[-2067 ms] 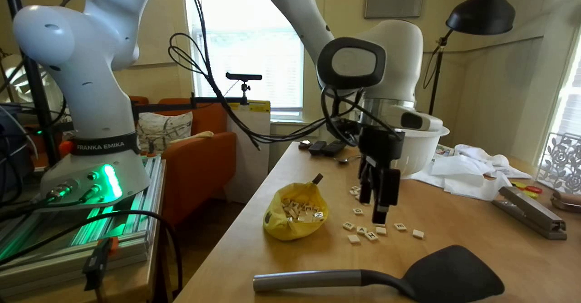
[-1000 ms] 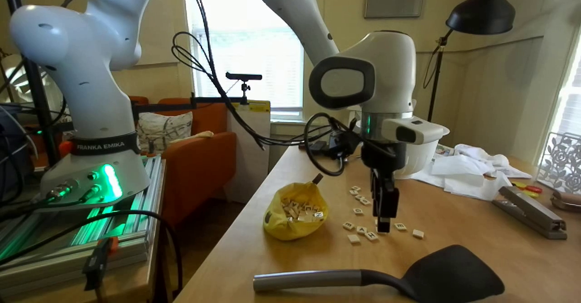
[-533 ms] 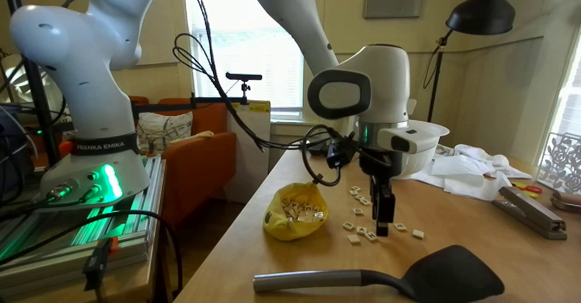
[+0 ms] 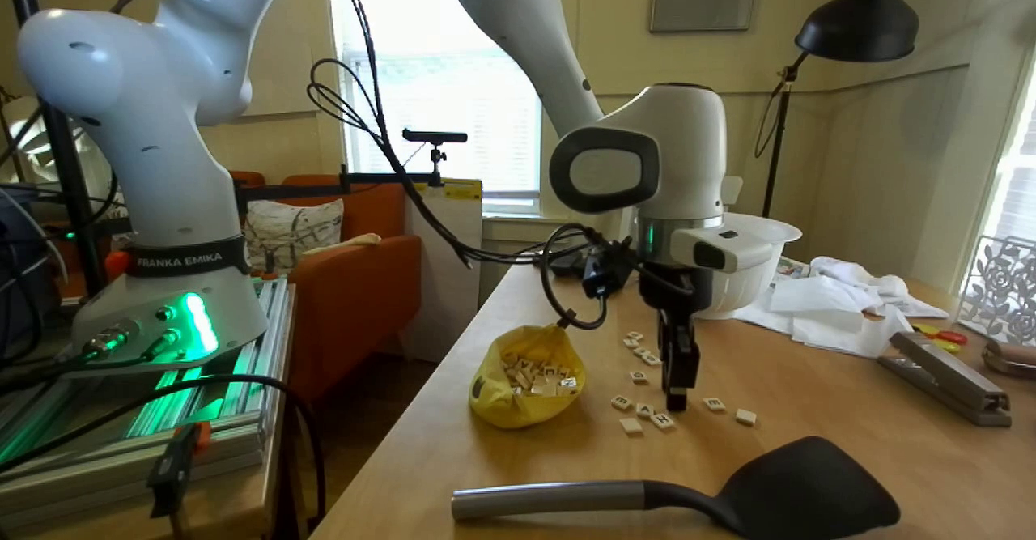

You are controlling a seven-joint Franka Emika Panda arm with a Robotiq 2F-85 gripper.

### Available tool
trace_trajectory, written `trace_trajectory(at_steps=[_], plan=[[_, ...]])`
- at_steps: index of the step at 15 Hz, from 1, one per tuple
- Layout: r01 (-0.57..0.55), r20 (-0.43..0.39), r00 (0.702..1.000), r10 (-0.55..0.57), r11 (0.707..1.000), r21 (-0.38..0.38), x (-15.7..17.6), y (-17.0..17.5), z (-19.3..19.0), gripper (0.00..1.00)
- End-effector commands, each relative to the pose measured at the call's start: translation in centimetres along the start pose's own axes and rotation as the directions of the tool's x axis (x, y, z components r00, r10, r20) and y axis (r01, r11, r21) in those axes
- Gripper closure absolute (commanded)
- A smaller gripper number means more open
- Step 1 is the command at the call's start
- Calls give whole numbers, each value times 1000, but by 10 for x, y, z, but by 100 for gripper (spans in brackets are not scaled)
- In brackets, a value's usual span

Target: Remove the objects from the bag then move the bag forward

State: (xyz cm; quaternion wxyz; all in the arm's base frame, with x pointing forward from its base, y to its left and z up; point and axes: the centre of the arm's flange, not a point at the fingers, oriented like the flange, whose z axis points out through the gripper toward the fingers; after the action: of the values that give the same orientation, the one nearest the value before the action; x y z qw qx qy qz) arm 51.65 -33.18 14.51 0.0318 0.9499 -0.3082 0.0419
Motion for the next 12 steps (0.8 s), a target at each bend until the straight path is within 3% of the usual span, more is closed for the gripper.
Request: trace_trajectory(at_steps=[1, 6, 9, 12], plan=[[-26, -16, 1000, 26, 1000, 15, 4, -2, 3, 80], [-21, -22, 1000, 22, 999, 23, 4, -2, -3, 93], [-9, -38, 999, 10, 1000, 26, 1, -5, -9, 93], [15, -82, 996, -17, 1000, -20, -1, -8, -17, 93]])
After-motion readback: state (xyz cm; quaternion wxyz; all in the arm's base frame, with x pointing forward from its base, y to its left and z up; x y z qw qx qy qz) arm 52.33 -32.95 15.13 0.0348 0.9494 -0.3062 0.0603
